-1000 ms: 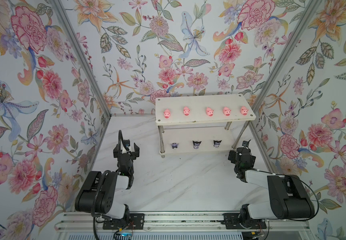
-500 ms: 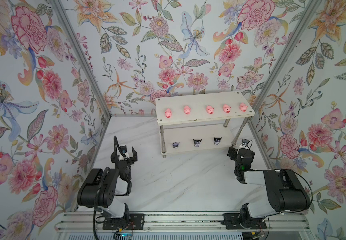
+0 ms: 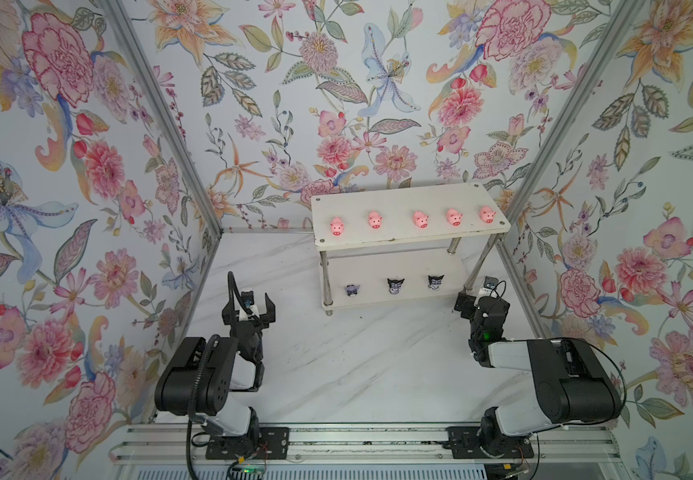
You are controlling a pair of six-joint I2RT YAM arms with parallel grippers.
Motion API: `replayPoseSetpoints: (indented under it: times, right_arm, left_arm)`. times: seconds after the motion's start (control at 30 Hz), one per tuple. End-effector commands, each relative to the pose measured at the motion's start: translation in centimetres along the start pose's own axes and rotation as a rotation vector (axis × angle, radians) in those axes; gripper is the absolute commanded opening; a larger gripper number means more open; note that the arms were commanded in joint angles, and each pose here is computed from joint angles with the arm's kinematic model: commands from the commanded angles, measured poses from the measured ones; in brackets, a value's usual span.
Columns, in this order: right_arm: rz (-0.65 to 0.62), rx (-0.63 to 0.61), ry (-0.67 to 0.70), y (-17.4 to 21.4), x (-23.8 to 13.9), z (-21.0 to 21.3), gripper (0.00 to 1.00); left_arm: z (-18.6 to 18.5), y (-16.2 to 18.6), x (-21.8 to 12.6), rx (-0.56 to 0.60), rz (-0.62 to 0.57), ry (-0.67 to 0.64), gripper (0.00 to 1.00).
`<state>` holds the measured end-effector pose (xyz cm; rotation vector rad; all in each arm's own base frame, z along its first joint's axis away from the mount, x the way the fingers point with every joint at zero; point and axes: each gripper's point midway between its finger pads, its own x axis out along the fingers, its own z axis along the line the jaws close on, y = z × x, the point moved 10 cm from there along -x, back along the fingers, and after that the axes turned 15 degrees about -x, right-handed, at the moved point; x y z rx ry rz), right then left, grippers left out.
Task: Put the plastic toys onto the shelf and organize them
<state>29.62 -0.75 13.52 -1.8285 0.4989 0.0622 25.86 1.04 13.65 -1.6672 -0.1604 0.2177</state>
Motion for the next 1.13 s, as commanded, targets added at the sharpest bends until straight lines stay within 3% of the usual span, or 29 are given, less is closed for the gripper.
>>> replayPoseSetpoints:
  times: [0.0, 0.13, 0.2, 0.47, 1.1]
  right_arm:
    - [-0.061, -0.002, -0.039, -0.4, -0.6, 0.1, 0.99]
    - [-0.084, -0.012, -0.123, 0.7, -0.8, 0.5, 0.99]
    - [-0.163, 0.004, -0.064, 1.0, -1.7, 0.2, 0.99]
    - [-0.118, -0.013, -0.066, 0.8, -1.2, 0.5, 0.99]
    - [-0.118, -0.016, -0.094, 0.7, -1.1, 0.6, 0.99]
  left_arm:
    - [0.0, -0.5, -0.3, -0.021, -0.052, -0.005, 0.99]
    - [0.1, -0.6, -0.3, -0.027, -0.057, -0.019, 0.99]
    - [0.2, -0.6, -0.4, -0.028, -0.061, -0.018, 0.99]
    - [1.5, -0.9, -3.0, -0.098, -0.160, -0.100, 0.99]
    - [1.5, -0.9, -3.0, -0.095, -0.162, -0.096, 0.99]
